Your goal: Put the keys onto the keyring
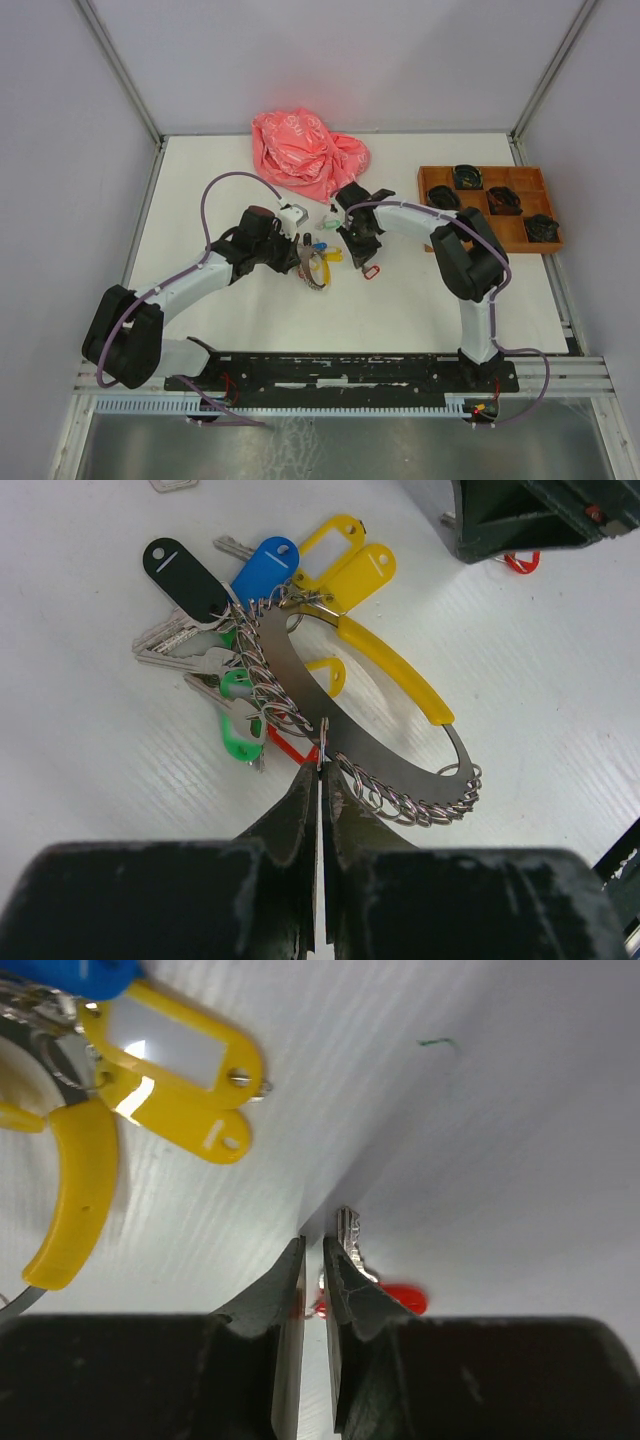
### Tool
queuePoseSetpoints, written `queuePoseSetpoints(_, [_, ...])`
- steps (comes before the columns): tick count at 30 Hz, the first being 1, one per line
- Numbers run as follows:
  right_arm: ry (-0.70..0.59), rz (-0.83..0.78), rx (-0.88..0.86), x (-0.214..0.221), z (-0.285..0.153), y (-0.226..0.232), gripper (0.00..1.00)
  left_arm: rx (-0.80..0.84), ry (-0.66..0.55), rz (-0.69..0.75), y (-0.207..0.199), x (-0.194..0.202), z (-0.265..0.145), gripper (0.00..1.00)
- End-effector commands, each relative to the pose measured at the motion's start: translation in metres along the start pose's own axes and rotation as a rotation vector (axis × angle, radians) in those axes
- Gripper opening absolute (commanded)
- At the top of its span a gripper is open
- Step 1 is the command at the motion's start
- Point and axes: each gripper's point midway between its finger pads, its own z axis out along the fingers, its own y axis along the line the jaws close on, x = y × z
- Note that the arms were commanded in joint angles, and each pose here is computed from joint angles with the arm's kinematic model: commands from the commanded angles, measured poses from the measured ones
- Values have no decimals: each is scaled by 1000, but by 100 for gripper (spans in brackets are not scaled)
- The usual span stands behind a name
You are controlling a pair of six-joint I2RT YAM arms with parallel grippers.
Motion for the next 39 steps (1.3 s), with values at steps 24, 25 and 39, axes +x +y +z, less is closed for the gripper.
queuePoseSetpoints(24, [-60,94,17,34,-54,-46,35,38,-76,17,-8,-29,-2,3])
queuePoseSetpoints(25, [-55,86,-6,34,-53,-42,36,37,-76,18,-7,-29,-2,3])
queuePoseSetpoints(39, [-11,109,-71,37,-27,-36,36,36,-78,21,-8,-29,-3,3])
